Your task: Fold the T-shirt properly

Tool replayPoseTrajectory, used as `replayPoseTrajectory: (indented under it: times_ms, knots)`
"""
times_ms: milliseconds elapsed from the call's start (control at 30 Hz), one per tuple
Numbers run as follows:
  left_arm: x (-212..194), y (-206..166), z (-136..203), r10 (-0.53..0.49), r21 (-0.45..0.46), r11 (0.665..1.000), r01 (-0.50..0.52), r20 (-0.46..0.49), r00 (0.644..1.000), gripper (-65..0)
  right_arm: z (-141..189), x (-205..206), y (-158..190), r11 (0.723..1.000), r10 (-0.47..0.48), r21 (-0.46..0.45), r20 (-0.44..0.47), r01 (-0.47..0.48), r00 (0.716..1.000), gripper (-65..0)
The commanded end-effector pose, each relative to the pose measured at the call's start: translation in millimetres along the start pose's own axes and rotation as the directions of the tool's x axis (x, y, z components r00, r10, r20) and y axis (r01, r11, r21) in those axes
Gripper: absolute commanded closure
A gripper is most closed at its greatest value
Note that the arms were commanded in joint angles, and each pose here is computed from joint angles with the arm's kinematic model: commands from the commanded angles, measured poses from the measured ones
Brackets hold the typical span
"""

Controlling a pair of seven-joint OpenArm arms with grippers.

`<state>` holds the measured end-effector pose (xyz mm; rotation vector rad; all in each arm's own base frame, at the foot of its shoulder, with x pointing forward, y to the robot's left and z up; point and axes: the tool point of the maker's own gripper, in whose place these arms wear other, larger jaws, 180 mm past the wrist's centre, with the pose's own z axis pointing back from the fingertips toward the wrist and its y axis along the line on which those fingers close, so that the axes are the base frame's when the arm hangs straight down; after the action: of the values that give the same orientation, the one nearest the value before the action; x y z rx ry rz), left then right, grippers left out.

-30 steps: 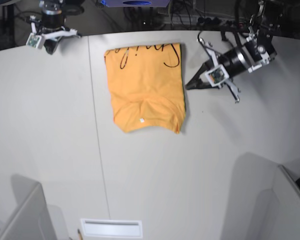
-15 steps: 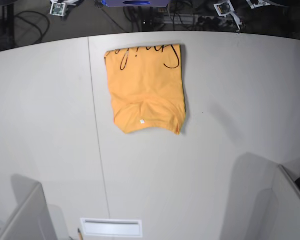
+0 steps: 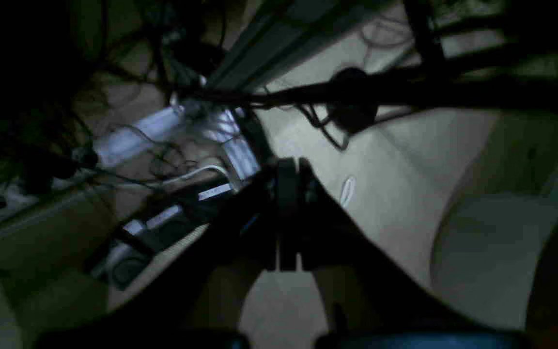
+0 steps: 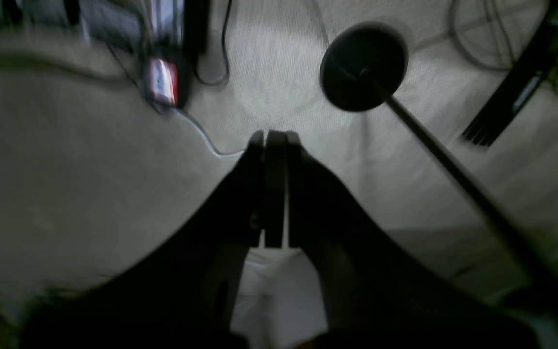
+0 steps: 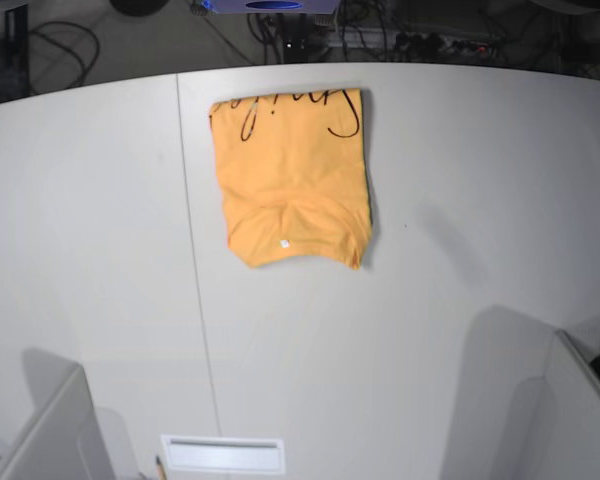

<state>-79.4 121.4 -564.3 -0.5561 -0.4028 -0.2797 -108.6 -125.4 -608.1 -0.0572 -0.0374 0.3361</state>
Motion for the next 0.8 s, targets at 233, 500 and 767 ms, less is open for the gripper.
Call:
replayPoseTrajectory:
  times_ms: [233,500,767]
  knots:
    - [-29.0,52.5,-40.1,0.031,0.332,0.943,0.018,-0.142,0.989,0.0,-31.7,-15.9,3.9,0.987,0.158,0.026,0.028,-0.159,0.987,0.0]
    - [13.9,77.6,-70.4,0.008,0.406,0.913,0.049,-0.139,0.990,0.0,-51.2,28.6,-44.5,0.979,0.197,-0.053,0.041,-0.195,0.980,0.0]
    - [27.8,70.4,-83.4,0.005,0.395,0.918,0.040,-0.112,0.994,0.0,-53.1,37.3,-71.6,0.975,0.205,-0.095,0.044,-0.200,0.978,0.0]
